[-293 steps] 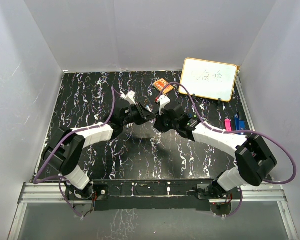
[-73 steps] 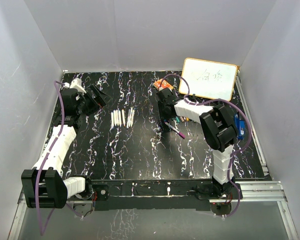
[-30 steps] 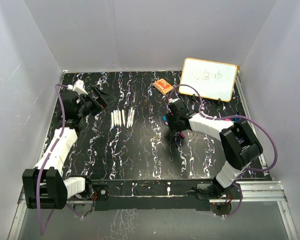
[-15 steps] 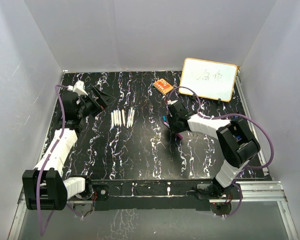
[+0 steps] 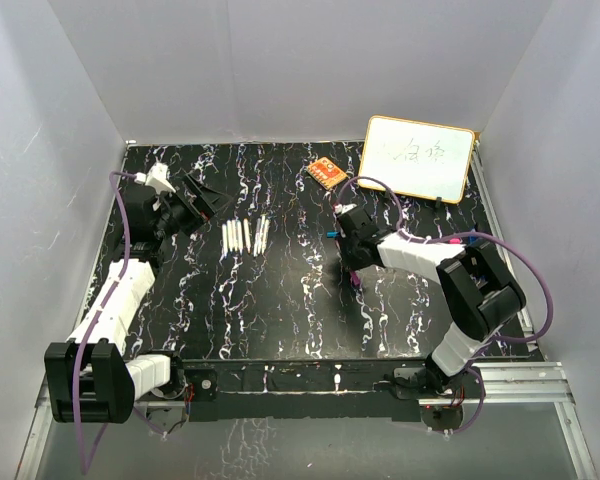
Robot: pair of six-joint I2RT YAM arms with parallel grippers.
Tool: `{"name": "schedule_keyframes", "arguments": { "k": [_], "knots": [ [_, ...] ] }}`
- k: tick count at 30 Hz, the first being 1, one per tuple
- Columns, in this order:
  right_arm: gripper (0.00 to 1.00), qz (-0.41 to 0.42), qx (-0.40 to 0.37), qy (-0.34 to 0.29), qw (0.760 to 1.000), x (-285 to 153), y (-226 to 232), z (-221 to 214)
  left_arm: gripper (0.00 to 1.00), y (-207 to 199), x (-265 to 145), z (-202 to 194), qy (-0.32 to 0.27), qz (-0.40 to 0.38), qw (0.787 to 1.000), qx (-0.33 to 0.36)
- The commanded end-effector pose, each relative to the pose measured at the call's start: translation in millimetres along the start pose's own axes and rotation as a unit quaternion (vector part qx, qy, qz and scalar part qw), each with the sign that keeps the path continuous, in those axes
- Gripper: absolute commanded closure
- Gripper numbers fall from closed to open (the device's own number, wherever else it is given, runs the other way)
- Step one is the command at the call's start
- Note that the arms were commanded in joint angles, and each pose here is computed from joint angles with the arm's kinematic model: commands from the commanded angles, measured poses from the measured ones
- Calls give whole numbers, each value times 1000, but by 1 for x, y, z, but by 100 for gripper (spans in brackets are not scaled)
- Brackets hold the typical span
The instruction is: Open the pen caps
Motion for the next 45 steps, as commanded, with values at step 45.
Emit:
{"name": "schedule_keyframes", "arguments": {
  "k": [45],
  "knots": [
    [100, 297, -13, -234, 926, -137, 154, 120, 35, -85, 69, -124, 81, -140, 986, -44]
  ]
}}
Point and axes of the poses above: each gripper's point midway between its finger pads, its own x axis out along the fingers, its own y axis along the line the jaws close on, z = x × y, the point moved 2 cm from there along -x, back along the fingers, and after that the axes turned 4 degrees about x, right-handed, at the moved point
